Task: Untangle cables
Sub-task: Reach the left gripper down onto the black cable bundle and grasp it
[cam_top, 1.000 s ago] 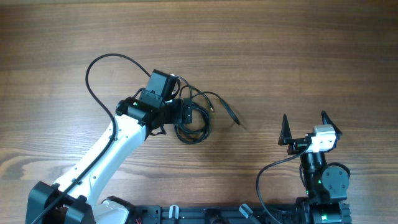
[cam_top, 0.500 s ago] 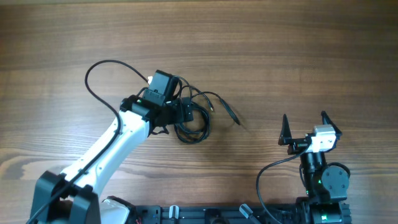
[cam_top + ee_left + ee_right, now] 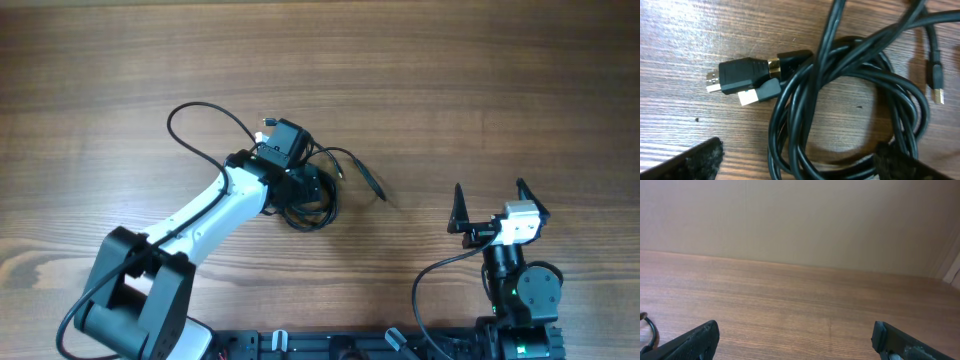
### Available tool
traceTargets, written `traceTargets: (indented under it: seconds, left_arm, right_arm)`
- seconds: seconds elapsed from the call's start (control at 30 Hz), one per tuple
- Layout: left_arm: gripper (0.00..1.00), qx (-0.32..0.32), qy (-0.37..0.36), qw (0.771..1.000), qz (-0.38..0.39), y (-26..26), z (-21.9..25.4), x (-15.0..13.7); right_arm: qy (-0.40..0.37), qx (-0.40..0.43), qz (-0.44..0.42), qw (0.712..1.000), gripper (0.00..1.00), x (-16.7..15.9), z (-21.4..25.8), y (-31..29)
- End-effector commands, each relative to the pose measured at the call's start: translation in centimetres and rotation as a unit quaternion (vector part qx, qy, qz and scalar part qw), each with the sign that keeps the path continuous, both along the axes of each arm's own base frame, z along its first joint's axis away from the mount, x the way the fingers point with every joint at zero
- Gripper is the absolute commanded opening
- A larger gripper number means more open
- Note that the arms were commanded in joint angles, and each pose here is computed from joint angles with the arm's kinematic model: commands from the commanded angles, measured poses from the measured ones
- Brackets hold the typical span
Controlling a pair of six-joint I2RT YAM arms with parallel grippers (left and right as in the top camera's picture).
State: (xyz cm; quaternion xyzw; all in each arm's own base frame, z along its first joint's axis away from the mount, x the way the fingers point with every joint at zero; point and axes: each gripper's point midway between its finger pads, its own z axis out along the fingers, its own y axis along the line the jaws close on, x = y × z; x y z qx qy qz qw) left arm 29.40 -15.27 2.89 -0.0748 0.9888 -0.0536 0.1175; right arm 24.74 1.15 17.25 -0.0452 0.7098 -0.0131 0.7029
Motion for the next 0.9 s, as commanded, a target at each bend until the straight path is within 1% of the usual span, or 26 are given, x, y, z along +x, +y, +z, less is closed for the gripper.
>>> traceTargets:
  seconds: [0.0,0.07,0.17,0.23,0.37,0.5,0.87]
  left_arm:
    - [0.92,0.015,0.002,1.000,0.023,0.3,-0.8,0.6]
    - [0.88,0.018,0.006,1.000,0.023,0.3,-1.2,0.5]
    - [0.79,0.018,0.002,1.000,0.023,0.2,-1.3,0.7]
    - [0.65,0.015,-0.003,1.000,0.023,0.1,-1.2,1.0]
    - [0.35,0.010,-0.015,1.000,0.024,-0.2,-1.1,1.6]
    - [0.27,0.010,-0.015,1.000,0.024,-0.2,-1.1,1.6]
    - [0.25,0.007,-0.020,1.000,0.024,-0.4,-1.5,2.0]
  right_arm:
    - [-0.005,0.006,-0.009,1.000,1.00,0.0,0.2,-0.4]
    - [-0.005,0.006,-0.009,1.000,1.00,0.0,0.2,-0.4]
    - [-0.005,0.006,-0.009,1.000,1.00,0.0,0.2,-0.4]
    - [-0.005,0.006,-0.009,1.000,1.00,0.0,0.2,-0.4]
    - [-0.005,0.006,-0.009,1.000,1.00,0.0,0.2,-0.4]
    - [-0.005,0.006,-0.009,1.000,1.00,0.0,0.2,-0.4]
    - [-0.005,0.006,-0.009,1.000,1.00,0.0,0.2,-0.4]
